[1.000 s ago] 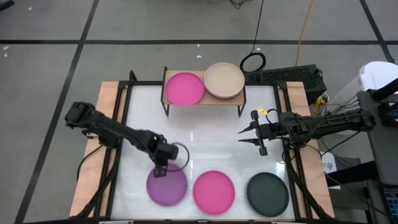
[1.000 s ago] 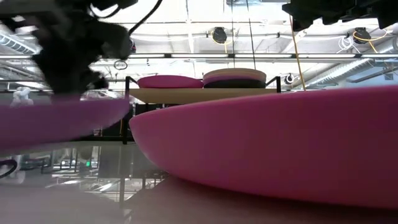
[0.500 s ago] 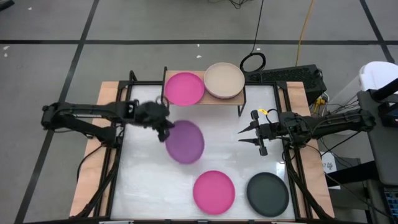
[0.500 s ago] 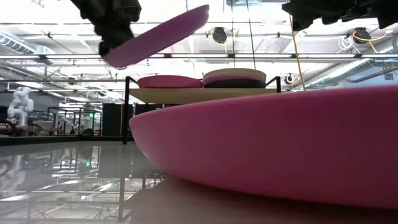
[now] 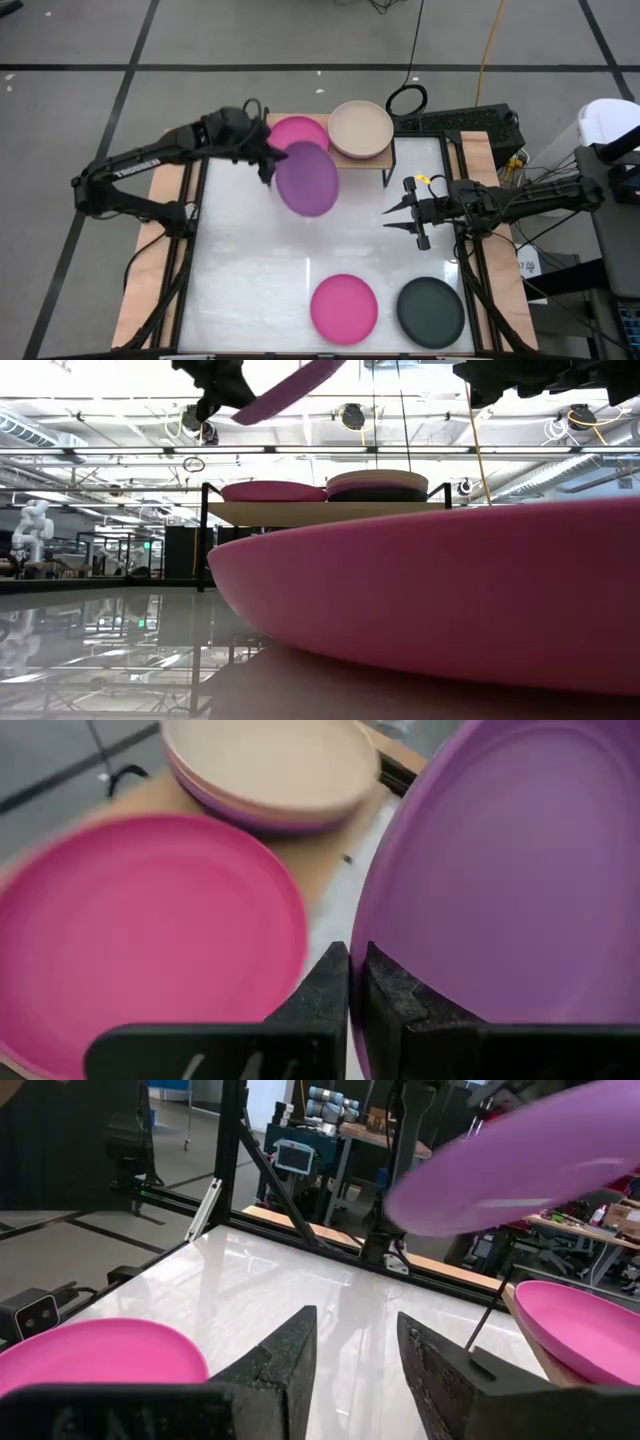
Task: Place and stack plates onto a shelf
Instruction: Stack the violet plate on top of the pink plate on the shelf
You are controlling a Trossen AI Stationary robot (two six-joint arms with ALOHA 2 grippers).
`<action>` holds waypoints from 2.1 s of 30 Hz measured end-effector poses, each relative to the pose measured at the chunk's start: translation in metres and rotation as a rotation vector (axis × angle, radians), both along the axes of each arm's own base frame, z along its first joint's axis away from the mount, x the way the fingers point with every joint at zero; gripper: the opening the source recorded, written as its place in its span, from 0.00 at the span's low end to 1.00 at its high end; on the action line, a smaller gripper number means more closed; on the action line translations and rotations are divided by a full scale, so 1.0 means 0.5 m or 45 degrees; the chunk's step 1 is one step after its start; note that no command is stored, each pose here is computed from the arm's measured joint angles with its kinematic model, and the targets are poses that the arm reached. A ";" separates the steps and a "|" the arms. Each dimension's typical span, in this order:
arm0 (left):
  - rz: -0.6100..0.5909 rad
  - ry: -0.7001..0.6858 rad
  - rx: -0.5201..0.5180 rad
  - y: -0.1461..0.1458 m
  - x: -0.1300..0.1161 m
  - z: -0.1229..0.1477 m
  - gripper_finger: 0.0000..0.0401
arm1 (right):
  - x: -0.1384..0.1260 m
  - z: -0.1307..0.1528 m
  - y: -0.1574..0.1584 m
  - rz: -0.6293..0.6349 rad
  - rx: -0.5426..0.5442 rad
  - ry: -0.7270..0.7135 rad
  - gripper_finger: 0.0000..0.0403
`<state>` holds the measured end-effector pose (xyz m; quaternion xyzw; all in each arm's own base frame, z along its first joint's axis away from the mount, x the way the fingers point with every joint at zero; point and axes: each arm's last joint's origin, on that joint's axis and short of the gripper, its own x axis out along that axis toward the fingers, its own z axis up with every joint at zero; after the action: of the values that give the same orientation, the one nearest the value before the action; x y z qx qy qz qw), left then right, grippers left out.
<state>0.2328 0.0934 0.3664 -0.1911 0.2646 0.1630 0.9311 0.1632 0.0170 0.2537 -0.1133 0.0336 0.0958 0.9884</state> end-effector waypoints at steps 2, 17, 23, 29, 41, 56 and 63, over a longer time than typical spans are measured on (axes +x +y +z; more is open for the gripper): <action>0.018 0.014 0.020 0.020 0.011 0.011 0.03 | 0.000 0.000 0.000 0.001 0.000 0.000 0.31; 0.064 0.107 -0.077 0.160 0.045 -0.026 0.03 | 0.000 -0.002 0.000 0.002 -0.005 0.013 0.31; 0.146 0.094 -0.134 0.205 0.019 -0.032 0.03 | 0.000 -0.002 0.000 0.002 -0.022 0.011 0.31; 0.183 0.102 -0.139 0.221 0.002 -0.034 0.03 | 0.000 -0.002 -0.001 -0.026 -0.027 0.008 0.31; 0.375 0.158 -0.253 0.267 -0.058 -0.045 0.03 | 0.000 -0.002 -0.001 -0.026 -0.030 0.006 0.31; 0.417 0.300 -0.371 0.313 -0.043 -0.116 0.13 | 0.000 -0.001 -0.001 -0.026 -0.028 0.000 0.31; 0.396 0.310 -0.338 0.317 -0.048 -0.116 0.22 | 0.000 -0.006 -0.001 -0.026 -0.029 0.001 0.31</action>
<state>0.2088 0.2519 0.3086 -0.3291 0.3616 0.2900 0.8227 0.1631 0.0163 0.2507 -0.1243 0.0361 0.0855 0.9879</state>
